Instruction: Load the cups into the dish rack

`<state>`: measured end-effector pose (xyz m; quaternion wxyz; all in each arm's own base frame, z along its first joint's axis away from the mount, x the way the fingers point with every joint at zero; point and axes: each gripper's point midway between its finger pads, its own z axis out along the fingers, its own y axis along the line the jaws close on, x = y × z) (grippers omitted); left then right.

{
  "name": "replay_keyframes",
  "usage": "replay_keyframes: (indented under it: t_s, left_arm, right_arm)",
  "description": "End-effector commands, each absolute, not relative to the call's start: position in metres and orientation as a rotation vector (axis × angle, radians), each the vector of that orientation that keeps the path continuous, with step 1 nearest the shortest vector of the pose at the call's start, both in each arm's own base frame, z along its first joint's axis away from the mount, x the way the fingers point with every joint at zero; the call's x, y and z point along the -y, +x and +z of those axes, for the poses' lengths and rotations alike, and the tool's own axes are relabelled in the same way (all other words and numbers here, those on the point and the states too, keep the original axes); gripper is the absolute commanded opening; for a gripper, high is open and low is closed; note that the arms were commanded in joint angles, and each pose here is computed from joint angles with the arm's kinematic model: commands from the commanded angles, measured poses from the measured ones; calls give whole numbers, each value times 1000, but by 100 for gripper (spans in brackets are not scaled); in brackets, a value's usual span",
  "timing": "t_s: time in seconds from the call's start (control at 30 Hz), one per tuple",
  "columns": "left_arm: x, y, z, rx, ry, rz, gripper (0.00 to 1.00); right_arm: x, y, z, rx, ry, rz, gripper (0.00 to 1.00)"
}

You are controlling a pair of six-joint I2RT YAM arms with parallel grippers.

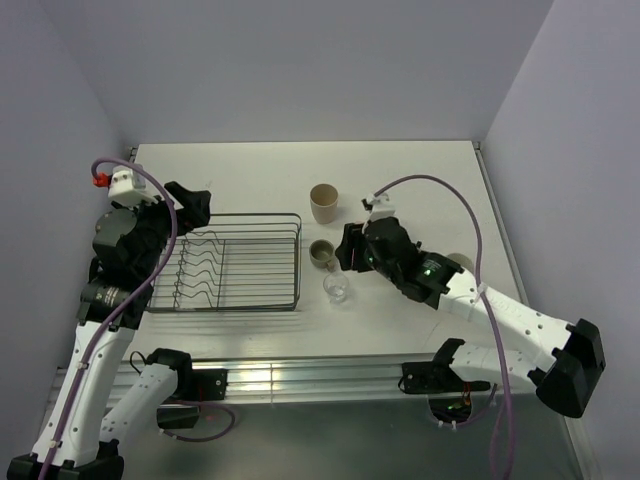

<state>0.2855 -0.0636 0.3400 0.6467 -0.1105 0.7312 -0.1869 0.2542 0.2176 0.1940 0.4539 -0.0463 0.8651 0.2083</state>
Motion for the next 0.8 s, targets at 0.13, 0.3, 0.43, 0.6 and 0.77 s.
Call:
replay_keyframes:
  t_s: [0.13, 0.3, 0.43, 0.6, 0.77]
  left_arm:
    - [64, 288, 349, -1638, -261, -444, 99]
    - [63, 287, 349, -1639, -263, -439, 99]
    - [63, 287, 349, -1637, -263, -439, 99]
    - [64, 288, 348, -1644, -261, -440, 99]
    - [64, 289, 347, -1646, -264, -440, 99]
  right_arm:
    - [-247, 236, 170, -2178, -162, 476, 57]
    - [-258, 231, 148, -2237, -188, 419, 53]
    - [-268, 223, 124, -2293, -231, 382, 52]
    - [-274, 217, 110, -2316, -254, 339, 50]
    - [-274, 214, 96, -2351, -269, 301, 45]
